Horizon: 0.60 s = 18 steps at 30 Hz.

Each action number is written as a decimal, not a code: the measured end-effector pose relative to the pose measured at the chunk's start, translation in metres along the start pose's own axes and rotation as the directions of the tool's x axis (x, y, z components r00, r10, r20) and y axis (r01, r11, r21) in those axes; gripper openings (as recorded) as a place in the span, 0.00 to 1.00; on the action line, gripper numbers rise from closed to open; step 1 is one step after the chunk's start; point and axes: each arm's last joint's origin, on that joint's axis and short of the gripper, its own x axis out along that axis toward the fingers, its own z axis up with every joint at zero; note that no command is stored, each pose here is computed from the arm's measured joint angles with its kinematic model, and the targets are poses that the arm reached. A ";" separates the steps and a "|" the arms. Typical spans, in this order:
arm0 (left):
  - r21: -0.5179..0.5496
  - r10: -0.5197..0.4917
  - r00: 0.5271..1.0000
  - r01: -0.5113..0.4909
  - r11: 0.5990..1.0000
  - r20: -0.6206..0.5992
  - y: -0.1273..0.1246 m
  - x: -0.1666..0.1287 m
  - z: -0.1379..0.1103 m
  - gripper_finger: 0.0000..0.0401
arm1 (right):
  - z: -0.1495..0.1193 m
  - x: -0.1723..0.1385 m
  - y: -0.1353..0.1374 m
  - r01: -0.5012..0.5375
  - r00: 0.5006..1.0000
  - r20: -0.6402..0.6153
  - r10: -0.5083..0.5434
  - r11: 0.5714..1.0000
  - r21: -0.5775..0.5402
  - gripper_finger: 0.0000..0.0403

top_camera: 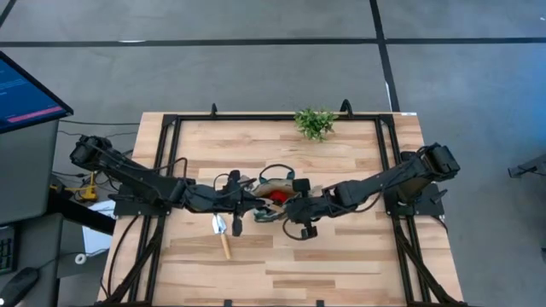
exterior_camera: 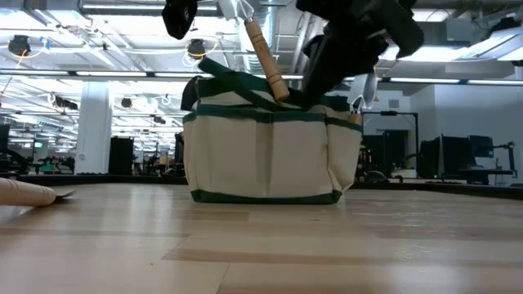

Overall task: Pick & Place Garden tools in Gardening bag
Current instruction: Put the brown trowel into the gardening bag

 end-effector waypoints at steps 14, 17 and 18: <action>0.006 0.028 1.000 -0.028 1.000 -0.006 0.001 0.000 -0.001 0.00 | -0.008 0.015 -0.002 -0.133 0.988 -0.072 0.136 0.990 0.039 0.00; 0.006 0.035 0.999 -0.035 0.999 -0.009 0.003 0.001 -0.001 0.00 | -0.012 0.017 -0.003 -0.160 0.980 -0.109 0.165 0.986 0.051 0.00; 0.007 0.039 0.999 -0.039 0.999 -0.012 0.004 0.001 -0.001 0.00 | -0.013 0.017 -0.002 -0.172 0.978 -0.114 0.177 0.984 0.054 0.00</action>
